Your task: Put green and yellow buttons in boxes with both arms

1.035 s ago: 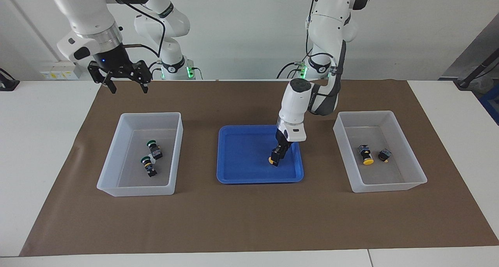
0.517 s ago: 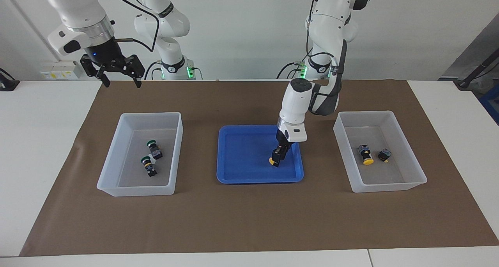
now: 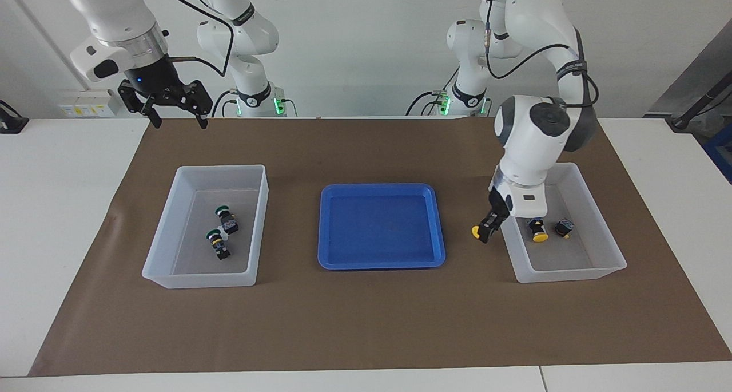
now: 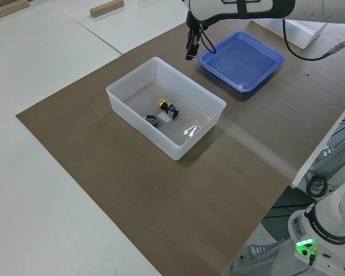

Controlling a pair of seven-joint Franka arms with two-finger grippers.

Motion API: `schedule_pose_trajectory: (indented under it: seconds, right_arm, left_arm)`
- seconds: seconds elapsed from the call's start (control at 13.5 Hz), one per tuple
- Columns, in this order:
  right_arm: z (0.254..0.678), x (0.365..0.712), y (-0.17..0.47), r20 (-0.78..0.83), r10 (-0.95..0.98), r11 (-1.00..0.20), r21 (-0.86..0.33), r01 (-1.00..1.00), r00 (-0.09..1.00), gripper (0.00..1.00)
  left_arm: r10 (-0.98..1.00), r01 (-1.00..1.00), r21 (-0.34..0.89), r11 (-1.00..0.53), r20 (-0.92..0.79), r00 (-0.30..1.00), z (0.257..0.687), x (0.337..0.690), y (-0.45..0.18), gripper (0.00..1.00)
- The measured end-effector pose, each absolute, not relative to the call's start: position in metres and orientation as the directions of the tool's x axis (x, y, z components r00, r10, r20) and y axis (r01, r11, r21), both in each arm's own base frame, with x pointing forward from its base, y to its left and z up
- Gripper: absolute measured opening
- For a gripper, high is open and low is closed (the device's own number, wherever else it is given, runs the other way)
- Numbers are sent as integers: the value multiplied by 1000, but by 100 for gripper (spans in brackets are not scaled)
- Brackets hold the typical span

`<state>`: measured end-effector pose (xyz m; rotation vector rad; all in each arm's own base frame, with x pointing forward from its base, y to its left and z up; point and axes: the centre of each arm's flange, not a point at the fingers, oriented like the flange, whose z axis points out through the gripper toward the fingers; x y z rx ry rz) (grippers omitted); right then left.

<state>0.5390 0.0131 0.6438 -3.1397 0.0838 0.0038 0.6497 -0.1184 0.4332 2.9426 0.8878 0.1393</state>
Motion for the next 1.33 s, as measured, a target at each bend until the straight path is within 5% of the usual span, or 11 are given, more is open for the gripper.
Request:
schedule_pose_trajectory:
  seconds: [0.59,0.96,1.11,1.33]
  right_arm:
    - [644,539,13,-3,-54,-999,-1,-54,999,100]
    - [644,539,13,-3,-54,-999,-1,-54,999,100]
    - [644,539,13,-3,-54,-999,-1,-54,999,100]
    - [644,539,16,-3,-47,-999,-1,-47,999,100]
  left_arm:
    - [160,158,26,-987,101,982,401,649,57,52]
    - [72,70,13,-997,142,987,331,623,63,52]
    - [61,60,12,-998,143,988,333,623,62,57]
    - [46,44,16,-999,118,992,366,633,57,87]
